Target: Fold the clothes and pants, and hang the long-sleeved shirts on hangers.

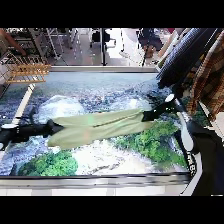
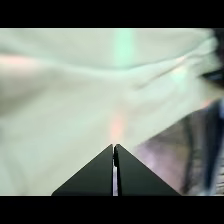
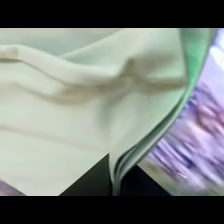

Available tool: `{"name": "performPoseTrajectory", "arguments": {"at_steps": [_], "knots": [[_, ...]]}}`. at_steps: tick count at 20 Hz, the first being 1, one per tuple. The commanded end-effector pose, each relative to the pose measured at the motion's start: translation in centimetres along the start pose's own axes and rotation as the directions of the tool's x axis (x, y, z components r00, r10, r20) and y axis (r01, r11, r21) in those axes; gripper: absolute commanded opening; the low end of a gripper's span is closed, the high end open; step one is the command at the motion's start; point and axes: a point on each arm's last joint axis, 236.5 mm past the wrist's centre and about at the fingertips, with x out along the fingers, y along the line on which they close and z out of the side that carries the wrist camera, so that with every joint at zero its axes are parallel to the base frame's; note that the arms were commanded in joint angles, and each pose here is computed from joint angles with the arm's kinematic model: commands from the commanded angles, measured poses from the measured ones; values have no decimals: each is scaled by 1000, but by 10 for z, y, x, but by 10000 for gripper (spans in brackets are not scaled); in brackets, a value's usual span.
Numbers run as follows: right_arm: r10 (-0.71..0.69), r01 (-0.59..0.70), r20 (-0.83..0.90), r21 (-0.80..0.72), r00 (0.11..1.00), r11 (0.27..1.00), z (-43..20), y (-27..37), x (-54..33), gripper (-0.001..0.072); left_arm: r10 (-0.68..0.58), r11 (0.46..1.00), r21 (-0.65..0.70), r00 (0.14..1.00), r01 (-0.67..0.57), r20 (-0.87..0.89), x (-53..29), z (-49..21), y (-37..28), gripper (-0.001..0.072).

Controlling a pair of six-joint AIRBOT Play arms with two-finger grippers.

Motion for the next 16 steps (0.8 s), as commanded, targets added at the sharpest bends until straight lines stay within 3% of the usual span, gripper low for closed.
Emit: {"name": "performPoseTrajectory", "arguments": {"at_steps": [1,4,8,13,16], "knots": [[-269,269,-13,46,963,962,-17,-28,-78,16,307,951,72,943,-300,-130,29,-37,44,4],[-288,284,118,56,950,957,-5,6,-133,15,303,952,93,936,-291,-179,66,-57,36,3],[-153,173,229,-71,961,982,18,139,-135,15,314,948,99,941,-304,-124,74,-45,26,4],[5,59,266,-231,964,971,30,320,-31,15,261,959,114,965,-259,-7,-75,6,-24,5],[175,-48,339,-351,924,935,31,427,52,16,292,947,76,935,-313,203,-163,30,-26,5]]}}
